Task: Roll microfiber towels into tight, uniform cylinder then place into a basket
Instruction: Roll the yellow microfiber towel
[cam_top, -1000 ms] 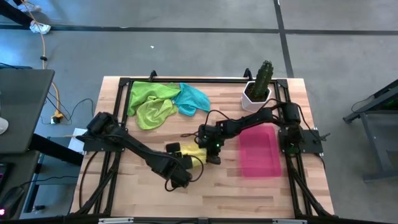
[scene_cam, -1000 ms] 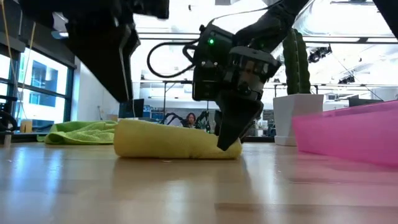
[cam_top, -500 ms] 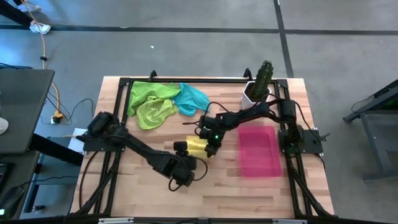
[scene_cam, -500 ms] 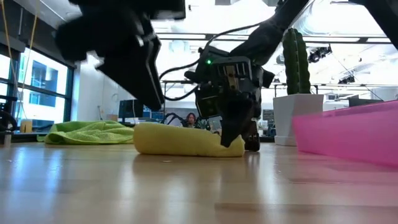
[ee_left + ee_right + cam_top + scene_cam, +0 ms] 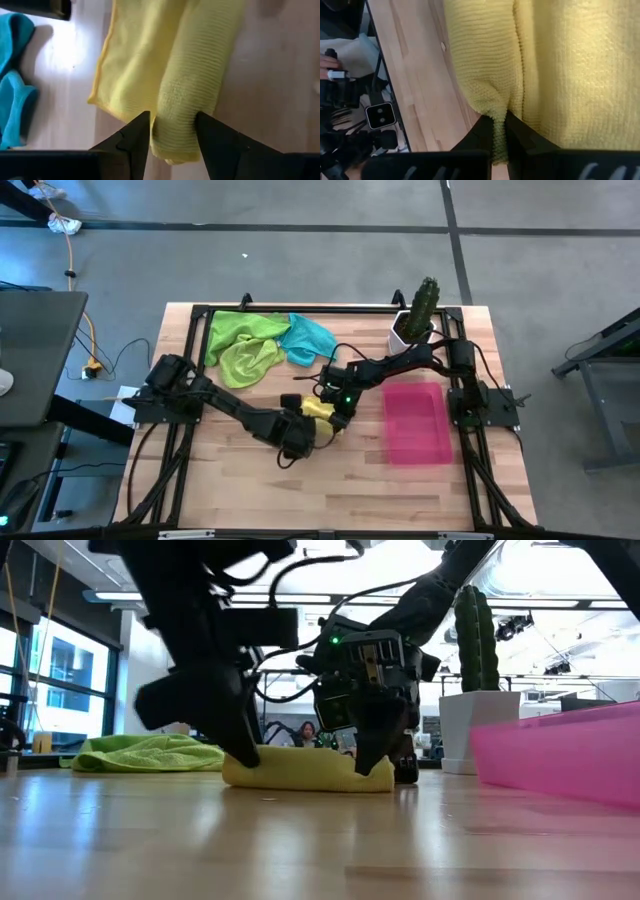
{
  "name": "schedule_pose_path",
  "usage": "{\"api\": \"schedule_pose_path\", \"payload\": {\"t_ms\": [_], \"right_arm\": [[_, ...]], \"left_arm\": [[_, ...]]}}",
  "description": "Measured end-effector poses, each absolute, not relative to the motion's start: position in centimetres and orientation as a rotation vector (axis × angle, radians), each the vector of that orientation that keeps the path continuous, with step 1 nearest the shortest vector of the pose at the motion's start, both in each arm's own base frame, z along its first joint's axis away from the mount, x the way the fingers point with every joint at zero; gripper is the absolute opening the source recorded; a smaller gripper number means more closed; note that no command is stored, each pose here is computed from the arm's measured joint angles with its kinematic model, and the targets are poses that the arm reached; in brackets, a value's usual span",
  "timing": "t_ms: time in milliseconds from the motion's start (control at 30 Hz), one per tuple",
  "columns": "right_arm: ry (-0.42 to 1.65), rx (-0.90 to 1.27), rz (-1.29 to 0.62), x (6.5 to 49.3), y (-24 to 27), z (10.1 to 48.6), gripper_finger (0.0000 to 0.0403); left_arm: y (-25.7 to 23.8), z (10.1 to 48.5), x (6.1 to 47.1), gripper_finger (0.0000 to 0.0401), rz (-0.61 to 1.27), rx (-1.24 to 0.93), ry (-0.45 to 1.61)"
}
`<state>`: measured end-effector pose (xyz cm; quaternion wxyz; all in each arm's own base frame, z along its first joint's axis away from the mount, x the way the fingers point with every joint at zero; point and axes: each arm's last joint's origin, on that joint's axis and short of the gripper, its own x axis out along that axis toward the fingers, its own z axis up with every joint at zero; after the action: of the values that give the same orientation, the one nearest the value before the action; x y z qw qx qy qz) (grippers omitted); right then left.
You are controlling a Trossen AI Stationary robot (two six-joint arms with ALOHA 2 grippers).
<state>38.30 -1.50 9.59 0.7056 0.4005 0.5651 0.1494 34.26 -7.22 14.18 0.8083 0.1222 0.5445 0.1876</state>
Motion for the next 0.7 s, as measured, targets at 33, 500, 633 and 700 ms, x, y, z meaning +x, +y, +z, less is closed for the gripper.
{"api": "schedule_pose_path", "payload": {"t_ms": [33,500,633,700], "right_arm": [[1.256,0.89,0.332,38.3,-1.5,9.6,0.0005],[1.221,0.808,0.392,38.4,-1.5,9.6,0.0005],[1.187,0.714,0.457,38.4,-1.2,9.8,0.0017],[1.16,0.651,0.499,38.4,-1.1,10.1,0.0036]], "left_arm": [[-7.0,14.2,34.3,0.0145,0.401,0.256,1.167],[-6.2,14.1,35.3,0.0049,-0.086,-0.123,1.248],[-6.3,14.1,35.3,0.0018,-0.073,-0.163,1.256],[-6.3,14.1,35.3,0.0008,-0.066,-0.182,1.261]]}}
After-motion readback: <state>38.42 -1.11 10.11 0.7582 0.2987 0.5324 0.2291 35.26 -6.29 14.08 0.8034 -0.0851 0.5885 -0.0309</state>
